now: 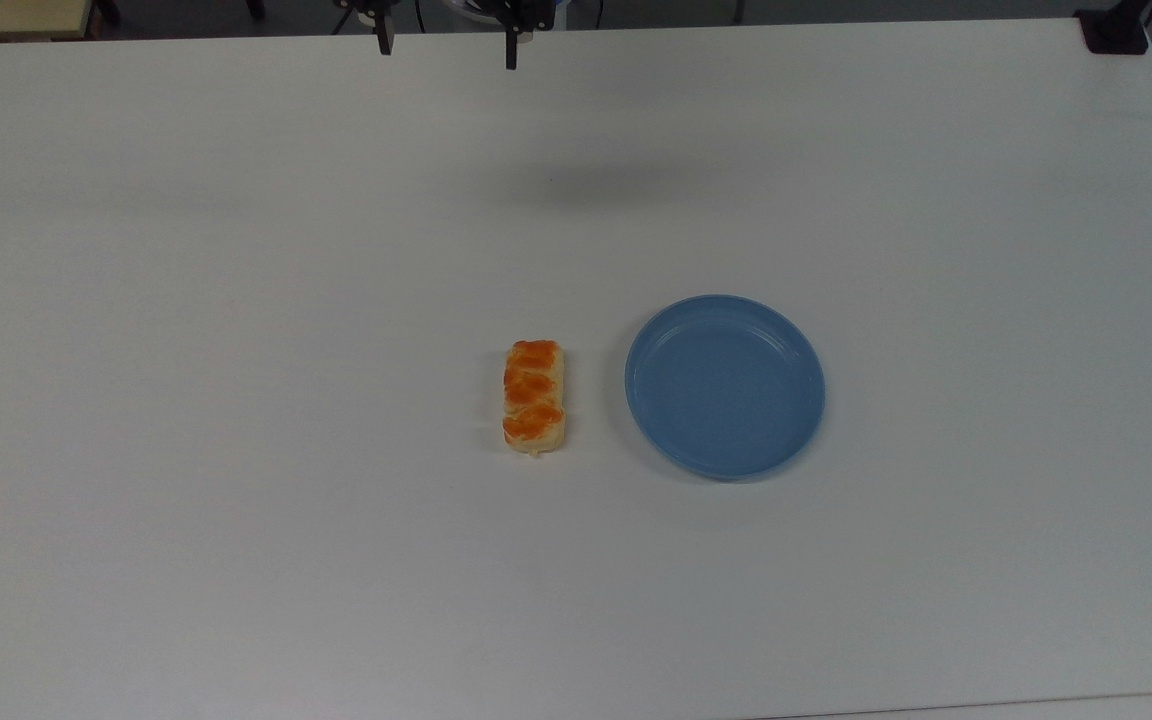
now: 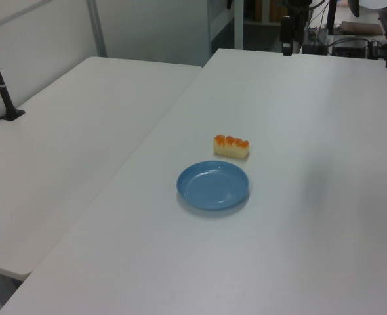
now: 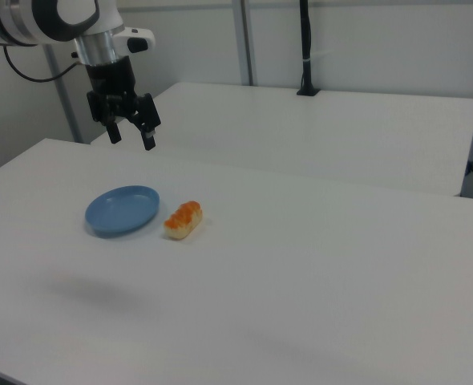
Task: Put the bread on a plate
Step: 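Move the open gripper toward the glazed bread roll, then lower the gripper over the bread roll and close on it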
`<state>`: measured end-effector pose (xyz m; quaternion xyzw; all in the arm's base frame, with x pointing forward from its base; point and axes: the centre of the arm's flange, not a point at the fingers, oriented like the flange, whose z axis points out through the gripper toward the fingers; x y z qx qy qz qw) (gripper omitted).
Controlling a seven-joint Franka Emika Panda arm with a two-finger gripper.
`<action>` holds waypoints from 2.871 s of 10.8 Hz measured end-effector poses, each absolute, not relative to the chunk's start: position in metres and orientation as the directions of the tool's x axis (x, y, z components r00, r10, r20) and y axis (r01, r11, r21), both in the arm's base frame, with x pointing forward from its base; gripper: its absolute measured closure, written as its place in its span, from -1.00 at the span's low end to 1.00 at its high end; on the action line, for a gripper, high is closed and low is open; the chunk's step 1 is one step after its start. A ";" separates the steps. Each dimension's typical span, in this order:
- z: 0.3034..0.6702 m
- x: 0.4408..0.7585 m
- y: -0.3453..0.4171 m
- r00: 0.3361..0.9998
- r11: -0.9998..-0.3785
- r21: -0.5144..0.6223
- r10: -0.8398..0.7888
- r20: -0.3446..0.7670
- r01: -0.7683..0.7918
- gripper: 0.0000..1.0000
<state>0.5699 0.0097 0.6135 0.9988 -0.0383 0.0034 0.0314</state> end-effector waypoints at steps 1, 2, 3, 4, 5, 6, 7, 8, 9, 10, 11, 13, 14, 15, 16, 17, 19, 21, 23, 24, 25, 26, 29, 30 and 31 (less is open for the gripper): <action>0.612 0.570 0.010 0.997 -0.995 0.063 -0.076 0.007 -0.077 -1.00; 0.612 0.570 0.010 0.997 -0.995 0.062 -0.075 0.006 -0.075 -1.00; 0.611 0.570 0.011 0.997 -0.995 0.062 -0.074 0.005 -0.074 -1.00; 0.610 0.570 0.011 0.997 -0.995 0.062 -0.074 0.003 -0.074 -1.00; 0.610 0.570 0.011 0.997 -0.995 0.062 -0.074 0.002 -0.074 -1.00; 0.609 0.571 0.011 0.997 -0.995 0.062 -0.073 0.001 -0.073 -1.00; 0.609 0.571 0.011 0.997 -0.995 0.062 -0.073 0.000 -0.073 -1.00; 0.609 0.571 0.011 0.997 -0.995 0.062 -0.073 0.000 -0.073 -1.00; 0.609 0.571 0.011 0.997 -0.995 0.062 -0.073 0.000 -0.073 -1.00; 0.608 0.571 0.011 0.997 -0.995 0.062 -0.073 -0.001 -0.073 -1.00; 0.607 0.572 0.012 0.997 -0.995 0.062 -0.073 -0.004 -0.073 -1.00; 0.594 0.582 0.012 0.997 -0.996 0.061 -0.072 -0.003 -0.072 -1.00; 0.584 0.591 0.012 0.997 -0.996 0.059 -0.070 0.010 -0.070 -1.00; 0.571 0.602 0.012 0.998 -0.996 0.057 -0.068 0.018 -0.069 -1.00; 0.554 0.614 0.013 0.997 -0.996 0.055 -0.066 0.026 -0.067 -1.00; 0.536 0.626 0.014 0.998 -0.997 0.052 -0.062 0.032 -0.064 -1.00; 0.480 0.653 0.025 0.999 -0.998 0.048 -0.042 0.025 -0.044 -1.00; 0.418 0.676 0.049 1.000 -0.999 0.043 -0.005 0.012 -0.005 -1.00; 0.377 0.691 0.073 0.999 -0.999 0.037 0.030 0.031 0.028 -1.00; 0.365 0.696 0.080 0.998 -0.999 0.034 0.038 0.048 0.036 -1.00; 0.355 0.699 0.082 0.997 -0.999 0.032 0.041 0.058 0.039 -1.00; 0.350 0.701 0.081 0.997 -0.999 0.030 0.039 0.066 0.037 -1.00; 0.340 0.705 0.071 0.998 -0.999 0.033 0.021 0.064 0.019 -0.90; 0.336 0.707 0.070 0.997 -0.999 0.031 0.019 0.076 0.017 -0.85; 0.330 0.710 0.068 0.996 -0.999 0.030 0.017 0.090 0.014 -0.79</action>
